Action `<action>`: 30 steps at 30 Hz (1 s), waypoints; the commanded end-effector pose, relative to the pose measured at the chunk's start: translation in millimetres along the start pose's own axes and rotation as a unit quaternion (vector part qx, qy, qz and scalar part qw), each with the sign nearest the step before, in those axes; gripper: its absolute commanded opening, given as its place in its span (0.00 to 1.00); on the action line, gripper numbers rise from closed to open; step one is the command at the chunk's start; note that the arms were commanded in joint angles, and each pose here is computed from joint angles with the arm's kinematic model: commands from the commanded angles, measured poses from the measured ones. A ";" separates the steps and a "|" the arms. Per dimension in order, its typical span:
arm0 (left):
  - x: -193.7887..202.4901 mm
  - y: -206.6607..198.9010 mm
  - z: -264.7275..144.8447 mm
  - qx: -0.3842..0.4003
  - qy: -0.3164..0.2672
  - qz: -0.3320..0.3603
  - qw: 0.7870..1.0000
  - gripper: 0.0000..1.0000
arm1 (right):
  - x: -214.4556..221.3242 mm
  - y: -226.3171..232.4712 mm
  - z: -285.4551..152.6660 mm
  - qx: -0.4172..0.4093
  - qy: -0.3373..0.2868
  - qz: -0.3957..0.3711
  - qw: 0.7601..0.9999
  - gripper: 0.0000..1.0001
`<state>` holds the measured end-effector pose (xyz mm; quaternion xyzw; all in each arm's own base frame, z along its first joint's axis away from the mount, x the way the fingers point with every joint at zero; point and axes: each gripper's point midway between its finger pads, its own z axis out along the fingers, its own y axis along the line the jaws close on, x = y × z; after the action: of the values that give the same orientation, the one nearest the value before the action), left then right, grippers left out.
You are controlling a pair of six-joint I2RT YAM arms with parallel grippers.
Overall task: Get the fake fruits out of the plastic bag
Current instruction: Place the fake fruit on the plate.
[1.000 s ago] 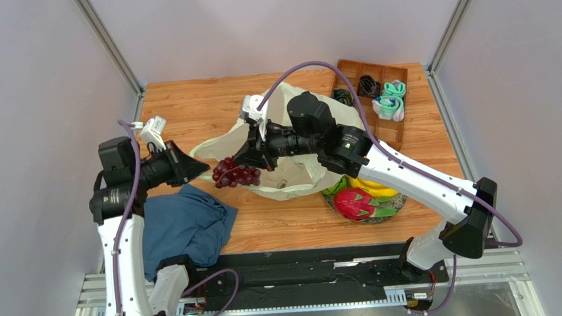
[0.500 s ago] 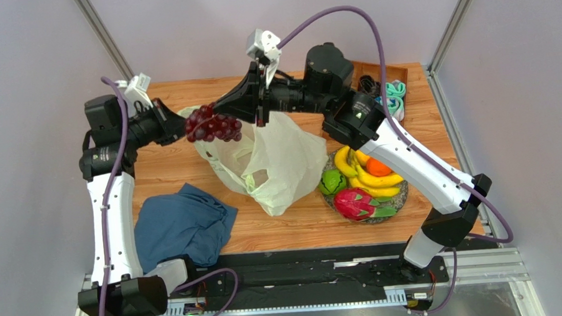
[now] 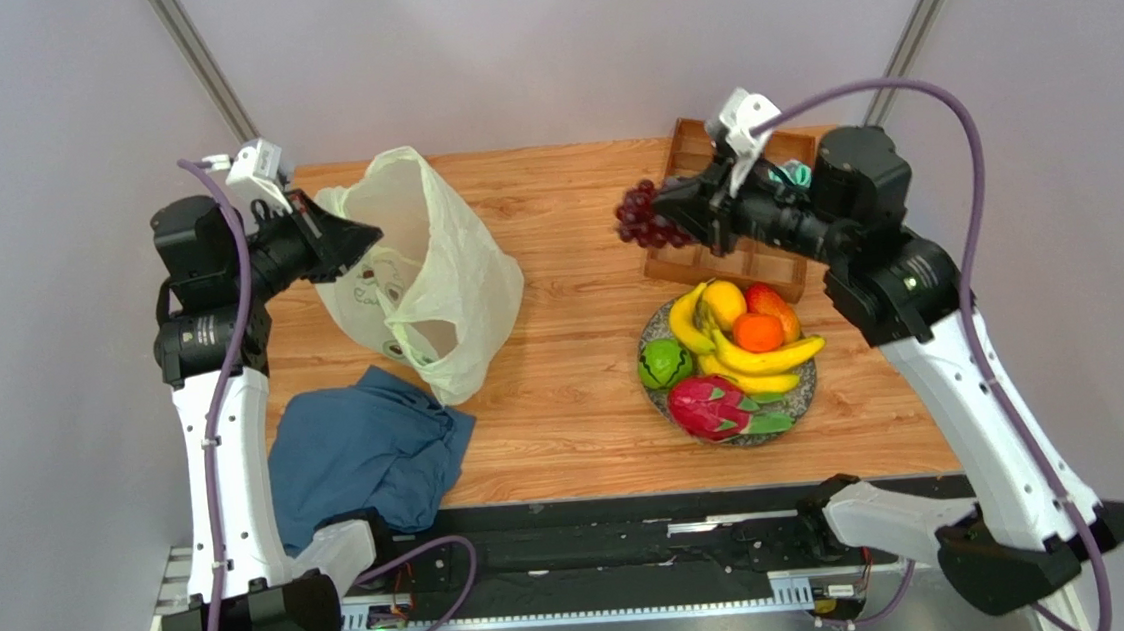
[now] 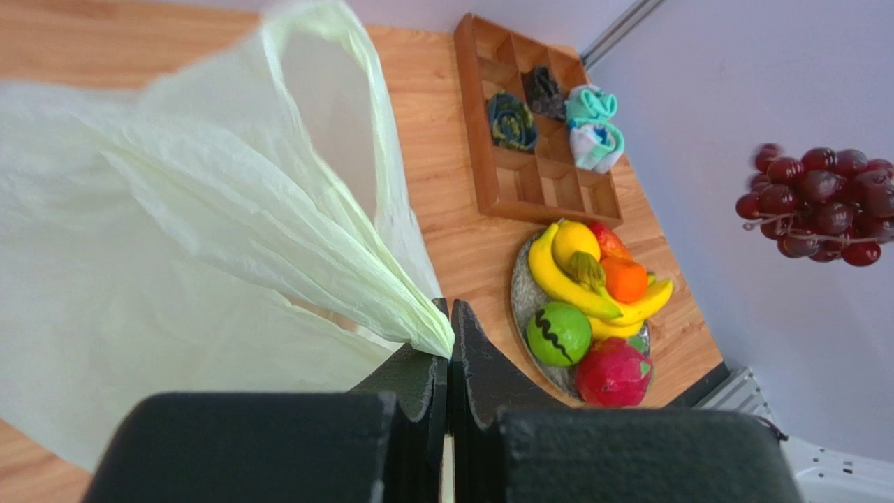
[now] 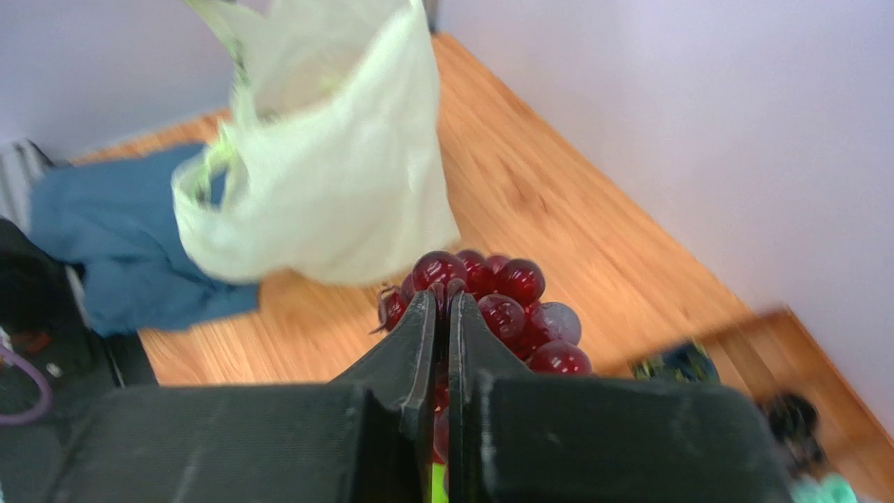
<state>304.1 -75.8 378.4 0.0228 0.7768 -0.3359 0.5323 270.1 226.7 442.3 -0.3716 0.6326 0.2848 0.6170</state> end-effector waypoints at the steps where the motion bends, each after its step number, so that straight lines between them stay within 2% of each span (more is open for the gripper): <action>1: 10.6 4.2 -5.2 -0.008 -0.016 0.014 1.000 0.00 | 51.9 -23.4 -44.9 0.067 0.078 -0.044 0.994 0.00; 2: 12.8 4.2 -6.0 -0.008 -0.015 0.014 1.000 0.00 | 74.4 -23.2 -51.0 0.070 0.108 -0.034 0.991 0.00; 5: 17.9 2.9 -9.4 -0.009 -0.018 0.014 1.000 0.00 | 103.8 -28.2 -75.4 0.105 0.149 -0.026 0.983 0.00; 12: 27.8 -0.5 -15.5 -0.008 -0.018 0.010 1.000 0.00 | 170.4 -16.1 -110.3 0.153 0.214 0.029 0.965 0.00; 24: 39.1 2.4 -13.9 -0.006 -0.012 -0.013 1.000 0.00 | 196.5 -12.2 -140.1 0.186 0.246 0.037 0.951 0.00; 30: 39.2 0.9 -13.2 -0.002 -0.011 -0.016 1.000 0.00 | 213.5 -18.5 -136.1 0.185 0.270 0.033 0.944 0.00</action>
<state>276.5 -79.1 334.6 -0.0047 0.7858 -0.3387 0.5174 203.8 84.2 244.6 -0.2914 0.8302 0.0929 0.4660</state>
